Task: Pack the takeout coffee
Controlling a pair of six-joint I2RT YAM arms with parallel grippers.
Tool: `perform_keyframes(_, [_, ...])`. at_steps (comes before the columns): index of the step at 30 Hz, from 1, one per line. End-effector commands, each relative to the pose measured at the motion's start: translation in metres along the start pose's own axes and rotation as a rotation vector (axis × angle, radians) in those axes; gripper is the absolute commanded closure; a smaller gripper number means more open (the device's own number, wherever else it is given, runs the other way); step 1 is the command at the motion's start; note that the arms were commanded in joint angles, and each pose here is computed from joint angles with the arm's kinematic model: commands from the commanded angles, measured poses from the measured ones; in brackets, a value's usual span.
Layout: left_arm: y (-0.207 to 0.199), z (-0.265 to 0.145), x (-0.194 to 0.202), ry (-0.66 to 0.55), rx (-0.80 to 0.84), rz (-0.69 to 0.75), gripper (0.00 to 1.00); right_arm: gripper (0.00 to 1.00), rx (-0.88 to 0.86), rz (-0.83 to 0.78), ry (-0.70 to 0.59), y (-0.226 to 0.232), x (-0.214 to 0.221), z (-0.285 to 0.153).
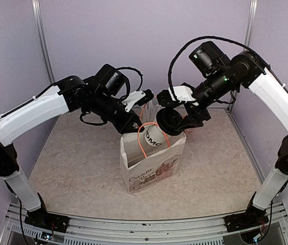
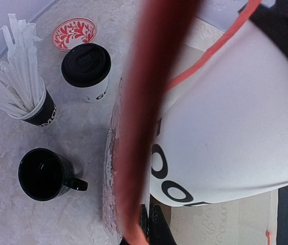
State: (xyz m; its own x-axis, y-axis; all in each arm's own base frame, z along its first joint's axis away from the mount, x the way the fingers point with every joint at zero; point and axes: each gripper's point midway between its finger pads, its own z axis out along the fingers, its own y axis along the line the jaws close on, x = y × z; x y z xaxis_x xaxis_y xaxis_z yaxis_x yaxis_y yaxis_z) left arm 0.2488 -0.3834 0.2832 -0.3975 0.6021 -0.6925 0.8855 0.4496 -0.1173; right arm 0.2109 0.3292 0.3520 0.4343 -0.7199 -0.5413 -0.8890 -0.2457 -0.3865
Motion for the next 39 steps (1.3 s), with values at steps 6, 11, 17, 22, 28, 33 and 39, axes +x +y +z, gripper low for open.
perform_keyframes(6, [-0.002,0.002,0.004,0.025,-0.006,0.047,1.00,0.51,0.143,-0.009,0.002,-0.011,-0.007,-0.034])
perform_keyframes(11, [-0.004,-0.003,0.002,0.009,-0.011,0.066,1.00,0.53,0.141,0.004,0.008,-0.012,-0.005,-0.030])
perform_keyframes(17, [-0.013,-0.010,-0.010,-0.036,0.003,0.090,1.00,0.52,0.108,0.009,0.011,-0.008,-0.004,-0.023])
perform_keyframes(22, [-0.021,-0.009,-0.016,-0.045,0.014,0.114,1.00,0.52,0.053,0.010,0.048,-0.003,0.002,-0.004])
perform_keyframes(28, [-0.017,-0.010,-0.015,-0.041,-0.023,0.124,1.00,0.53,0.016,0.002,0.056,-0.001,0.002,0.005])
perform_keyframes(33, [0.003,-0.021,-0.025,-0.086,-0.144,0.114,1.00,0.53,-0.016,-0.030,0.080,0.015,0.002,0.012])
perform_keyframes(39, [0.018,-0.023,-0.034,-0.116,-0.160,0.065,1.00,0.54,-0.022,-0.049,0.095,0.030,-0.004,0.013])
